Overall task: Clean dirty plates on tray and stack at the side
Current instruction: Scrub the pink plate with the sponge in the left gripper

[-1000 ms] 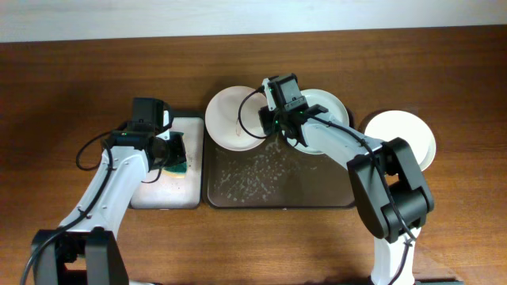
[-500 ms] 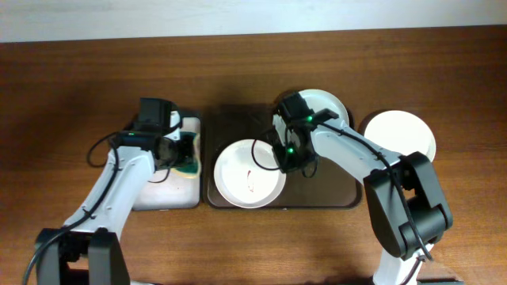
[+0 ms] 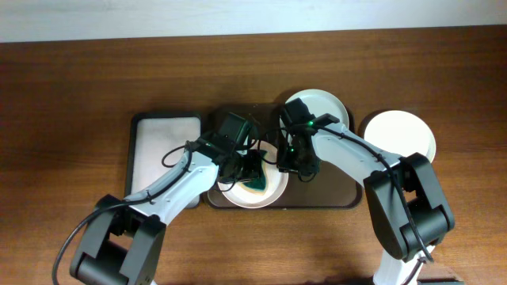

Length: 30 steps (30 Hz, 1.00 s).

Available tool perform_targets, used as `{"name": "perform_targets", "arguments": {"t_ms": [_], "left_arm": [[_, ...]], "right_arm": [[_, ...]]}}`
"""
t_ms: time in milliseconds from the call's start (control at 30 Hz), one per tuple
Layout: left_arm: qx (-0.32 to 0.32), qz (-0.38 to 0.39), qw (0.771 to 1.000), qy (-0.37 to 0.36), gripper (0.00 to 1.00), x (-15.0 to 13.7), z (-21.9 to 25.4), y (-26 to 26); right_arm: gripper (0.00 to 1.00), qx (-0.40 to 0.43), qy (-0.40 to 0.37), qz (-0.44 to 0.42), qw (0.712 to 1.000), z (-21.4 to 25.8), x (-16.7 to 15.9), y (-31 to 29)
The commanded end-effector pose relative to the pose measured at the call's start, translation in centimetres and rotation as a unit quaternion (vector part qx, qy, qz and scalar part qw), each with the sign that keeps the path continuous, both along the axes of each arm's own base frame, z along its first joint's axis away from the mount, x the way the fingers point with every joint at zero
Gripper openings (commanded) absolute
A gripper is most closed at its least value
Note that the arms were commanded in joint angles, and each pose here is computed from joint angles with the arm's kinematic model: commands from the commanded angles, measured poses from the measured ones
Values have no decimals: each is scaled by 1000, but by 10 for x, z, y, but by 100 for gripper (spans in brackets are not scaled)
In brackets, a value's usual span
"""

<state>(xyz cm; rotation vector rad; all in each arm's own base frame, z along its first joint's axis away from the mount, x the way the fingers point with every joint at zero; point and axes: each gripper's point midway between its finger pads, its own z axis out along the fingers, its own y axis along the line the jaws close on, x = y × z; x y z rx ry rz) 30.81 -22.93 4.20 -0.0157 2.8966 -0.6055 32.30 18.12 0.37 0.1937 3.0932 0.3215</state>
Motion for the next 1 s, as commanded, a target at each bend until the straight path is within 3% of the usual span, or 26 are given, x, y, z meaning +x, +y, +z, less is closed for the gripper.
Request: {"name": "perform_targets", "arguments": {"t_ms": [0,167,267,333,467,600,733,833,967], "left_arm": [[17,19,1000,4,0,3,-10,4],[81,33,996,23,0,3,-48,23],[199,70,977,-19,0,14,-49,68],[235,86,967,-48,0,23,-41,83],[168,101,973,-121,0,43,27,67],[124,100,975,-157,0,39,71,62],[70,97,990,-78,0,22,43,34],[77,117,990,-29,0,10,4,12],[123,97,987,-40,0,6,-28,1]], "right_arm": [[36,-30,11,-22,999,-8,-7,-11],[35,-40,30,-21,999,-9,-17,-16],[33,-43,36,-21,998,-9,-20,-17],[30,-43,37,-21,998,-9,-20,-17],[29,-44,38,-21,998,-9,-21,-18],[30,-44,39,-21,998,-9,-21,-18],[30,-44,40,-21,998,-9,-21,-18],[30,-44,40,-21,998,-9,-21,-18],[30,-45,40,-19,998,-9,-22,-18]]}}
